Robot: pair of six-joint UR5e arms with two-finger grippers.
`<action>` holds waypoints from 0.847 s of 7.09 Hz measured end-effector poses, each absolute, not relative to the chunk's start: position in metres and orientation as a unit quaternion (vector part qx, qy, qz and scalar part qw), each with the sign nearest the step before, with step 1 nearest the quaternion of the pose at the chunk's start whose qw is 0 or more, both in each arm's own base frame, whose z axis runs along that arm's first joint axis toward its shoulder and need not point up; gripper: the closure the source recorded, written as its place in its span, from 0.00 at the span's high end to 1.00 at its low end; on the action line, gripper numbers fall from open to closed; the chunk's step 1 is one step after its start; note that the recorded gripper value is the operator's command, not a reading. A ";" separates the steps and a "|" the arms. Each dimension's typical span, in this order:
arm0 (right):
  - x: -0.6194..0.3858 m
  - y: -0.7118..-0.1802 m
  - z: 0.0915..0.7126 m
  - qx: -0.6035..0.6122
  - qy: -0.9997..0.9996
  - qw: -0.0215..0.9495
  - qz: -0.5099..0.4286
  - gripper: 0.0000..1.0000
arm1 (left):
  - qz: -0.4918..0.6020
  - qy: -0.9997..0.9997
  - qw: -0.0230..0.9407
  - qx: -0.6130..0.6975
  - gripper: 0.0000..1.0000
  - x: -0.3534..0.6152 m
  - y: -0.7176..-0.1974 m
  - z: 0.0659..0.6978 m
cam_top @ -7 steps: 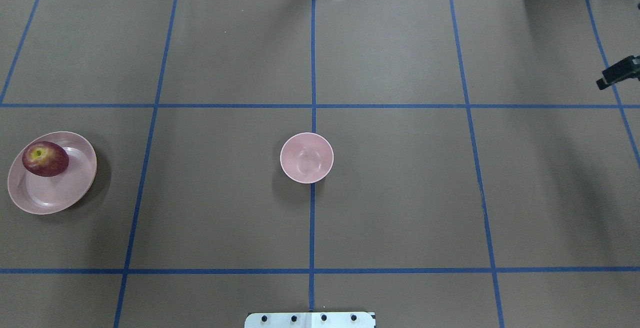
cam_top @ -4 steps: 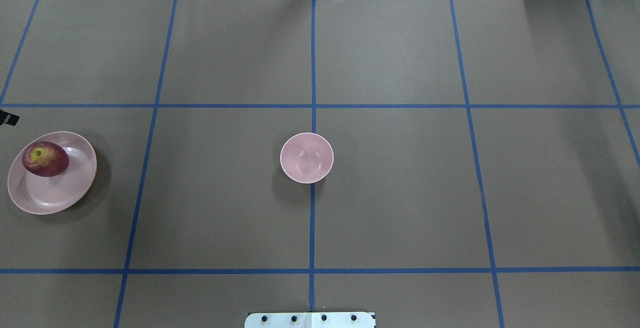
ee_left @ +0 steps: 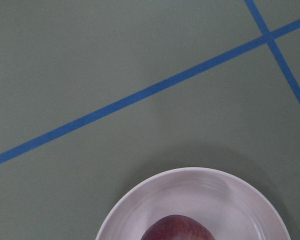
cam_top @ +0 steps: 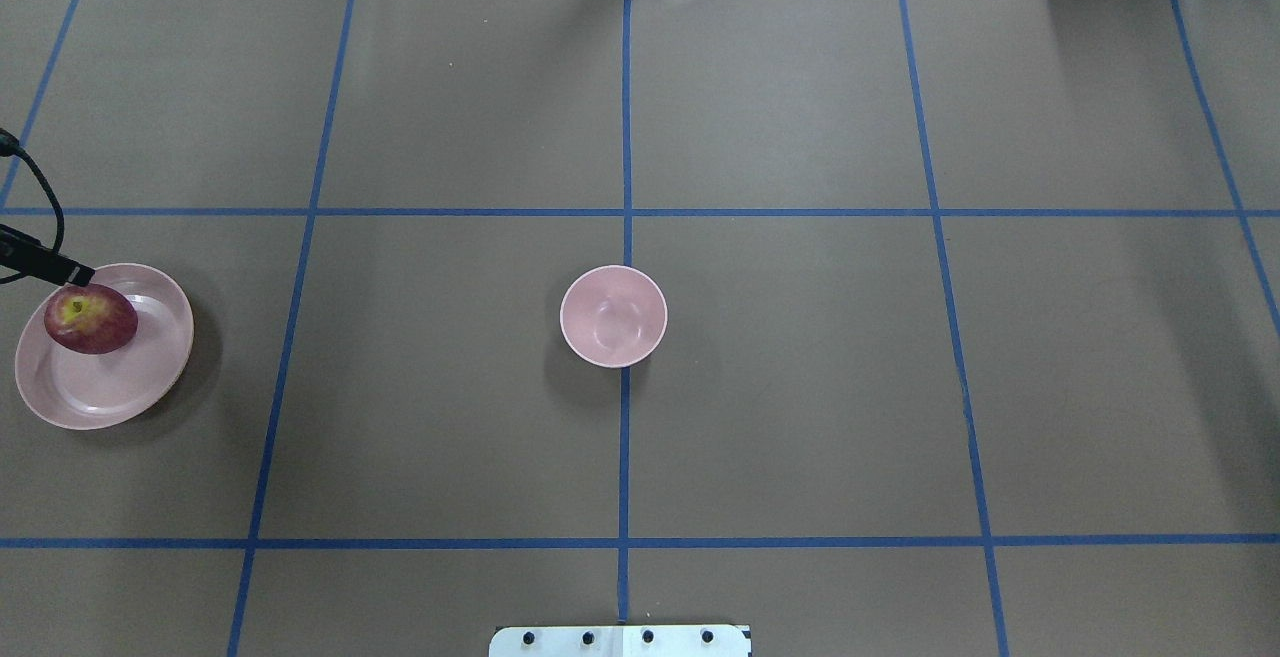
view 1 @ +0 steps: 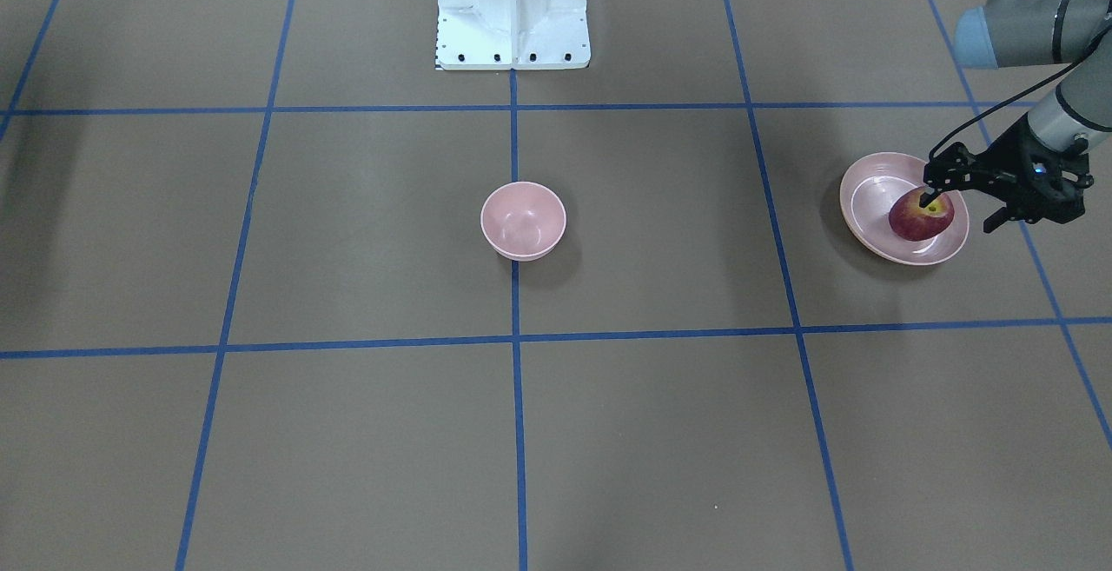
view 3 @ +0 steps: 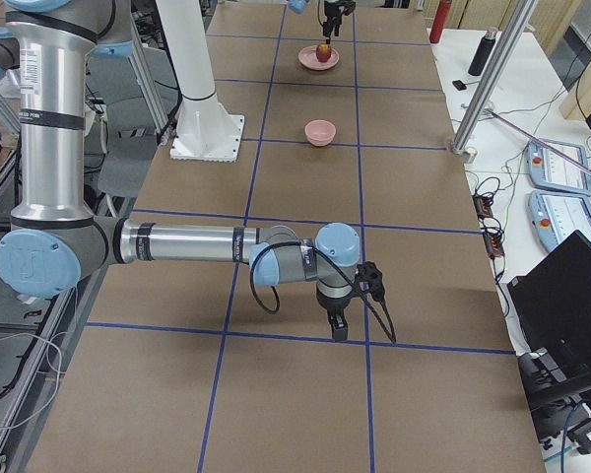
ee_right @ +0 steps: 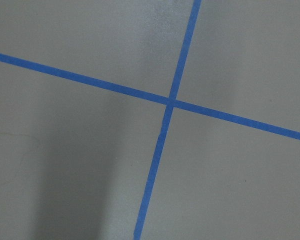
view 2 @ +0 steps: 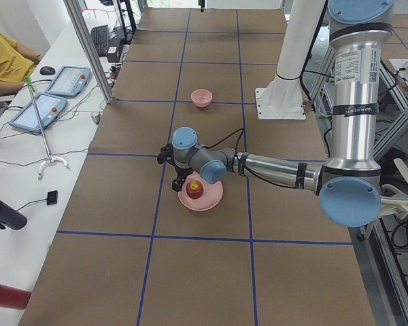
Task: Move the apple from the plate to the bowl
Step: 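Move the left gripper down over the red apple on the plate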
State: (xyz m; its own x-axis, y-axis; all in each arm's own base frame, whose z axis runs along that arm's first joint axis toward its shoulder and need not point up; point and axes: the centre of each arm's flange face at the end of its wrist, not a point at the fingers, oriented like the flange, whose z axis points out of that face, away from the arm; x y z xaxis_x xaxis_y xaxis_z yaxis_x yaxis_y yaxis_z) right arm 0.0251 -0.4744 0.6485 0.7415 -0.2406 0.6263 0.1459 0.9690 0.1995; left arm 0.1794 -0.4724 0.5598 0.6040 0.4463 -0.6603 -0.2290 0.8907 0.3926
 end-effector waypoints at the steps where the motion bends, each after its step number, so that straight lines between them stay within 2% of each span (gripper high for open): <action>1: 0.025 -0.474 0.649 0.069 -0.345 0.930 -0.103 1.00 | 0.197 0.395 0.888 0.133 1.00 0.190 -0.468 0.563; 6: 0.025 -0.472 0.650 0.067 -0.346 0.930 -0.102 1.00 | 0.205 0.383 0.893 0.114 1.00 0.208 -0.452 0.578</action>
State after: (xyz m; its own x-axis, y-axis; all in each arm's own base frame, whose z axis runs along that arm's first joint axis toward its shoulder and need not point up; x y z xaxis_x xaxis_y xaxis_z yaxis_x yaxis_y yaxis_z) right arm 0.0250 -0.4723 0.6498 0.7398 -0.2353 0.6304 0.1429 0.9704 0.1945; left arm 0.2076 -0.4521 0.5780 0.6227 0.4536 -0.6376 -0.2783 0.8900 0.3613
